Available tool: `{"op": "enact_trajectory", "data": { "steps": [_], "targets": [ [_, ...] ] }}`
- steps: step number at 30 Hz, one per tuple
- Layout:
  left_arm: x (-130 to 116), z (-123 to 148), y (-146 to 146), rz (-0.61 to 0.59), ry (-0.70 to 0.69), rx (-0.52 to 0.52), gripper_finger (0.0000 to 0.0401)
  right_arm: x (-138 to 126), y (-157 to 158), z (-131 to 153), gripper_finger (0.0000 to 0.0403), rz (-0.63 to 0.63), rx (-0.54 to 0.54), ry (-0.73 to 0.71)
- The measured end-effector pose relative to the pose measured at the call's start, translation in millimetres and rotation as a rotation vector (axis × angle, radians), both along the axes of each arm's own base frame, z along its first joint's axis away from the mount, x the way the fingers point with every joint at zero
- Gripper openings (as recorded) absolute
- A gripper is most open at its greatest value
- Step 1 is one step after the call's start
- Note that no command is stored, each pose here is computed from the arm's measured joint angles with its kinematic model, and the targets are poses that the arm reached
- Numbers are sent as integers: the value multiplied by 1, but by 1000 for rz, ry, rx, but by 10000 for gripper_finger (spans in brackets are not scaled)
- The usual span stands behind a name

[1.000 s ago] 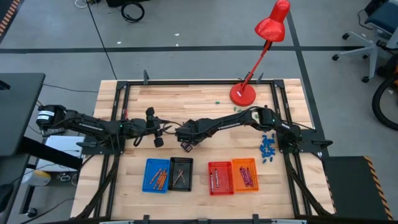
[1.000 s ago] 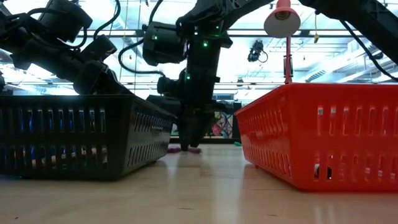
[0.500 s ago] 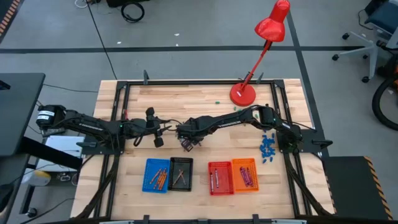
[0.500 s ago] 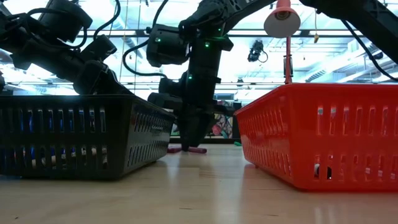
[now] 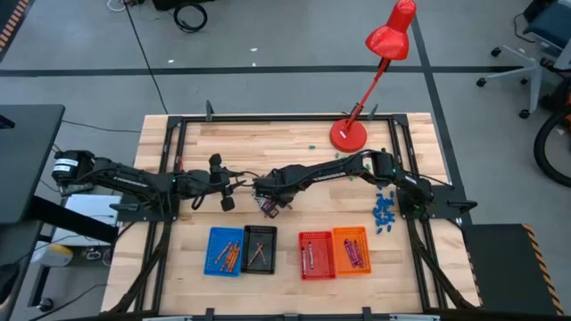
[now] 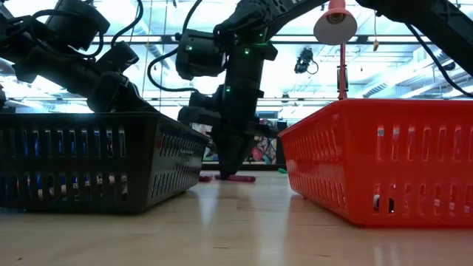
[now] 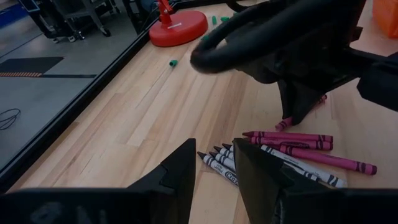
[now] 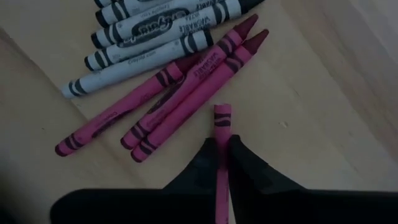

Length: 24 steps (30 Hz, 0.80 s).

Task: Sort crayons
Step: Put the violet crayon into the orange basket

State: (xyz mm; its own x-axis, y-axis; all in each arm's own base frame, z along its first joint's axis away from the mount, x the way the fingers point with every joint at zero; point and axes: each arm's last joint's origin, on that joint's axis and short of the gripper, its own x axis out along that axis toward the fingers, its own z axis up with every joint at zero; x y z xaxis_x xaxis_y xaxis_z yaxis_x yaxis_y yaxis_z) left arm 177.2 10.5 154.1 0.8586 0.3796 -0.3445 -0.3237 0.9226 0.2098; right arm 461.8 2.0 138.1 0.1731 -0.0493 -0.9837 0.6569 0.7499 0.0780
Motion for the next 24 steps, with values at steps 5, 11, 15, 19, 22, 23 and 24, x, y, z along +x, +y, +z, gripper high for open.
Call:
{"op": "enact_trajectory", "data": {
  "steps": [5,11,15,19,22,23,24],
  "targets": [
    [0,0,0,0,5,0,118,-2,2,9,28,19,14,43],
    [0,-1,0,-1,10,4,118,-7,5,14,28,37,21,108],
    [0,-1,0,-2,11,4,118,-13,6,16,29,40,20,161],
    [0,-1,0,-2,11,5,118,-20,12,17,29,52,20,238],
    [0,-1,0,-2,11,5,118,-28,17,18,29,54,12,317],
    [0,-1,0,-2,11,5,118,-31,18,19,29,46,1,341],
    [0,-1,0,-2,11,5,118,-35,20,20,29,37,-16,379]
  ]
}}
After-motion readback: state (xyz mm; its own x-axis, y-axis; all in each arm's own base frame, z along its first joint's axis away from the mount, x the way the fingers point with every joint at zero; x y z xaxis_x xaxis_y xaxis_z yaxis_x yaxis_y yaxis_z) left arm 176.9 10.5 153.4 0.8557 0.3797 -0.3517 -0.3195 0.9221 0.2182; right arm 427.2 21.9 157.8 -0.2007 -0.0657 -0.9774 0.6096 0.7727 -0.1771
